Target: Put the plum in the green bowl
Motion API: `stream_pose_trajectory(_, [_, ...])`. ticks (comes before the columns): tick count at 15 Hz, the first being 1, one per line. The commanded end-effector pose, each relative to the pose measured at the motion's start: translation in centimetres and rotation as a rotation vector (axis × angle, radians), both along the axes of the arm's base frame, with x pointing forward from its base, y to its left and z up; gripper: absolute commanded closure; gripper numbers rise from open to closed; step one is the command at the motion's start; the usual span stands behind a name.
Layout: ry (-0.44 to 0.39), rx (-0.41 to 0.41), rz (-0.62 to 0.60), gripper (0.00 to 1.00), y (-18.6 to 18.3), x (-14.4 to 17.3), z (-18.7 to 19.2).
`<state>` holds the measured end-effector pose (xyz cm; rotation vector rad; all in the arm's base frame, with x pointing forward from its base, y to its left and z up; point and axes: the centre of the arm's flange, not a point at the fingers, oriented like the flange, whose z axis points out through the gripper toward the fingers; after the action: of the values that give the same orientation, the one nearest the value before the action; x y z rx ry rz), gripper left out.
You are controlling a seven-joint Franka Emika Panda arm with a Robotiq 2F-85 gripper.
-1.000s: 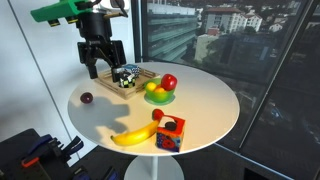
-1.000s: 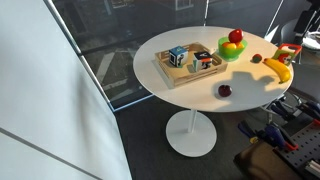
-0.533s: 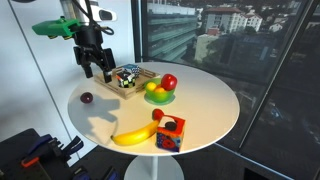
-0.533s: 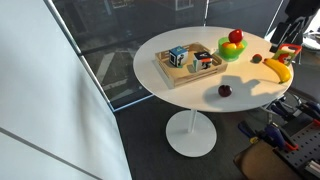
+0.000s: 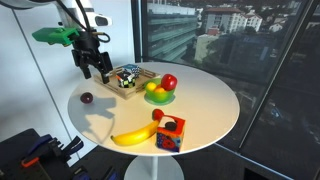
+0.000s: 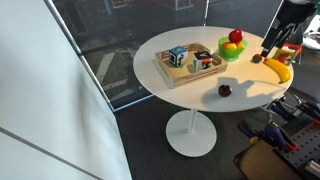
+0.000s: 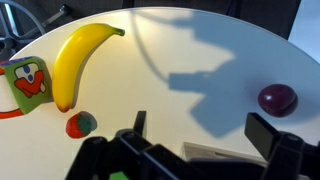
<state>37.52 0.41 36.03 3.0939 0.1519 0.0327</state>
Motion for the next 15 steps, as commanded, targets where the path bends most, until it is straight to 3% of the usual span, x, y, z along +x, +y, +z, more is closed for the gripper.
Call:
stream_pose_trajectory(1, [0.0, 0.0, 0.0, 0.0, 0.0, 0.0, 0.0])
stream_pose_trajectory(8, [0.027, 0.011, 0.018, 0.0, 2.4, 1.5, -2.9])
stream_pose_trajectory(15, [-0.017, 0.054, 0.018, 0.0, 7.5, 2.4, -6.0])
